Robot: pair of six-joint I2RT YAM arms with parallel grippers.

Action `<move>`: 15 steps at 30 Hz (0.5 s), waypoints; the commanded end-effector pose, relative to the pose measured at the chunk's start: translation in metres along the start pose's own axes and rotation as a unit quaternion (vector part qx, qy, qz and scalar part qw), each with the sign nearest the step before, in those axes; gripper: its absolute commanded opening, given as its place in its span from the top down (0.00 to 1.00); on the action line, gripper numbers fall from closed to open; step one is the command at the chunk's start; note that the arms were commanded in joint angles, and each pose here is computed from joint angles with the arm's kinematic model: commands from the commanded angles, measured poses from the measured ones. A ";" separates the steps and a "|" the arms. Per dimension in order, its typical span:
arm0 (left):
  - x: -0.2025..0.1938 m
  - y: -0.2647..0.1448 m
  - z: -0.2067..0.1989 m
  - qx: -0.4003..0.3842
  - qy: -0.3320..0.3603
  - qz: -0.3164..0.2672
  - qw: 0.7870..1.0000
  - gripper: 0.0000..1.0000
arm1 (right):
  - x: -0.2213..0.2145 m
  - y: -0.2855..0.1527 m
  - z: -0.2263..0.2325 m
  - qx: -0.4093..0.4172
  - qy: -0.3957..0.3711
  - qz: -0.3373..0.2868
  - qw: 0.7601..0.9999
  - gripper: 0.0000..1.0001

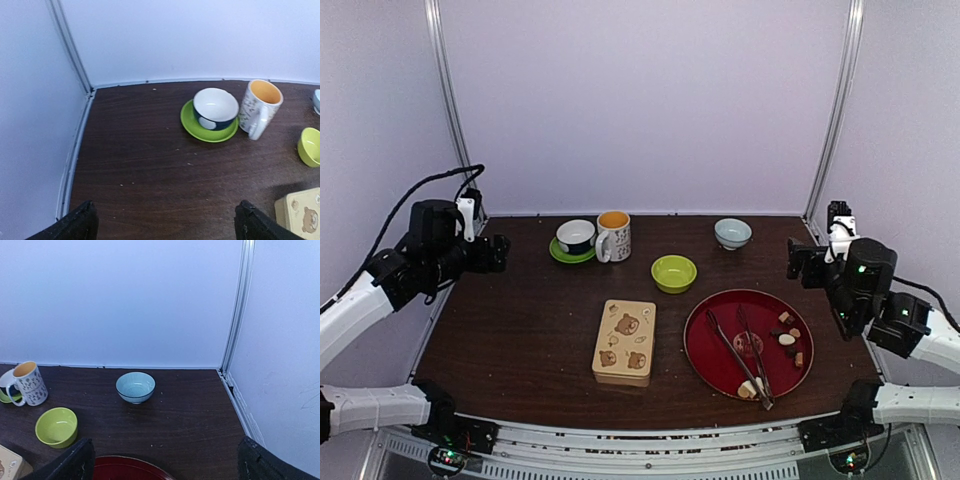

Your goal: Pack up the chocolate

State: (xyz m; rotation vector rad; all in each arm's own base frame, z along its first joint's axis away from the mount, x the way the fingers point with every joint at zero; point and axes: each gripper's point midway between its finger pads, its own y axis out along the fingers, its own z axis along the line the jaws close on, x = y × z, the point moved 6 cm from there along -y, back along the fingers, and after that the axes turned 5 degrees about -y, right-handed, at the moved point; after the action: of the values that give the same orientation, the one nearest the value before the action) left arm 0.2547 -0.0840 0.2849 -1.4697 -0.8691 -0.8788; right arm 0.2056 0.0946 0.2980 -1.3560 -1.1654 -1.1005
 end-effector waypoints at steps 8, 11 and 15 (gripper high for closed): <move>0.021 0.037 0.068 0.121 -0.040 -0.093 0.987 0.02 | -0.029 0.054 -0.050 -0.008 0.037 -0.030 0.999 0.00; 0.017 0.041 0.077 0.152 -0.013 -0.119 0.981 0.02 | -0.039 0.067 -0.063 0.004 0.049 -0.031 0.998 0.00; 0.009 0.054 0.086 0.190 0.019 -0.117 0.975 0.02 | -0.050 0.073 -0.067 -0.002 0.029 -0.063 0.998 0.01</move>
State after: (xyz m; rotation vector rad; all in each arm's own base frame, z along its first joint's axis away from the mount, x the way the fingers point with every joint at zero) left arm 0.2979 -0.0117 0.2509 -1.1867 -1.0587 -0.7827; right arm 0.2657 0.0111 0.2454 -1.3835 -1.0867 -1.2244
